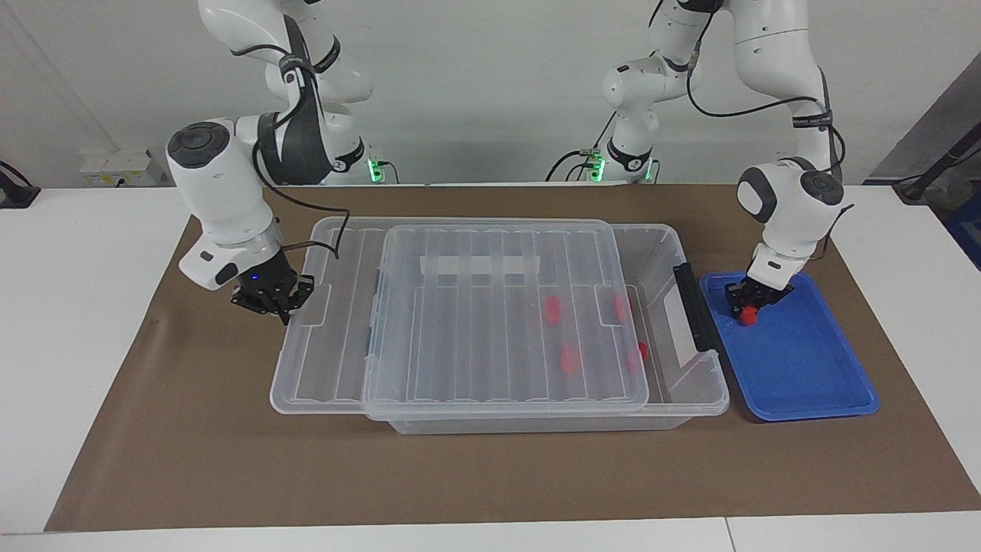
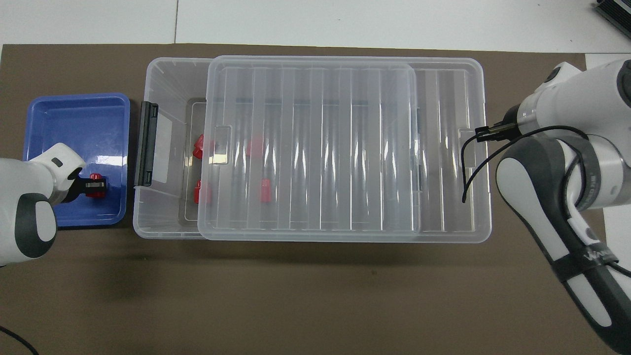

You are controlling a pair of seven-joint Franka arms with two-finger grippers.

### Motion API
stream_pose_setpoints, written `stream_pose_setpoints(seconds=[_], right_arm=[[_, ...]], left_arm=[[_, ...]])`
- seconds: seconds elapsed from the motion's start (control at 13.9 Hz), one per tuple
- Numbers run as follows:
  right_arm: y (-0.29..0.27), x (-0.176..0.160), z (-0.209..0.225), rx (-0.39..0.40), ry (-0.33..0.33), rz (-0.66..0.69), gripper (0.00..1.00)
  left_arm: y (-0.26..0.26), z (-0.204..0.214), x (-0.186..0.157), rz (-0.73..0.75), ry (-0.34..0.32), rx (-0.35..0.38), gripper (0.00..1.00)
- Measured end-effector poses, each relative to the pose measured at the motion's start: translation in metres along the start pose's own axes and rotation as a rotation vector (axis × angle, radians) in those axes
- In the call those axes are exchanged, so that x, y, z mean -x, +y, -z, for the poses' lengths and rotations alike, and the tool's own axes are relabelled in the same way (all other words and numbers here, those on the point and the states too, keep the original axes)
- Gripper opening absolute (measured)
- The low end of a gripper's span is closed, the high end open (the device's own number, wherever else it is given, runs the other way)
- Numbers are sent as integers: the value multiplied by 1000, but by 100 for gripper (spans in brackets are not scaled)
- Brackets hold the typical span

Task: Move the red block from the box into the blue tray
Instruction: 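Release the block with the left gripper while the right gripper slides the lid closed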

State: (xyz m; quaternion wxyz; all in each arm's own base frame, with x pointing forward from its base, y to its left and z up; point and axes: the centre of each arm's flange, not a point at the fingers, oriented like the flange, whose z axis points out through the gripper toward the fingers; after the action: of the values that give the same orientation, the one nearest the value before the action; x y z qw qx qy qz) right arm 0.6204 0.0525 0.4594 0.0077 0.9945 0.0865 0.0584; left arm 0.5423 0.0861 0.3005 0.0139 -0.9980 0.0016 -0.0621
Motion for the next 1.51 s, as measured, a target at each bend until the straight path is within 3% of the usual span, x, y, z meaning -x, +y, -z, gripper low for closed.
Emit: stream_pose_setpoints(seconds=[0.36, 0.43, 0.79, 1.0, 1.15, 1.51], right_arm=[[-45, -2, 1, -9, 1, 9, 1], [-51, -2, 1, -10, 0, 18, 1], [-83, -1, 2, -28, -4, 56, 1], [-97, 0, 3, -35, -4, 72, 1], [-101, 0, 3, -36, -4, 78, 1], [-104, 0, 5, -40, -4, 80, 1]], left_arm=[[0, 0, 0, 0, 0, 0, 35], [0, 0, 0, -1, 0, 0, 41], [1, -2, 0, -1, -2, 1, 100], [3, 4, -6, -7, -3, 2, 100], [7, 26, -21, -19, -44, 7, 100], [20, 153, -54, -46, -139, 8, 100]])
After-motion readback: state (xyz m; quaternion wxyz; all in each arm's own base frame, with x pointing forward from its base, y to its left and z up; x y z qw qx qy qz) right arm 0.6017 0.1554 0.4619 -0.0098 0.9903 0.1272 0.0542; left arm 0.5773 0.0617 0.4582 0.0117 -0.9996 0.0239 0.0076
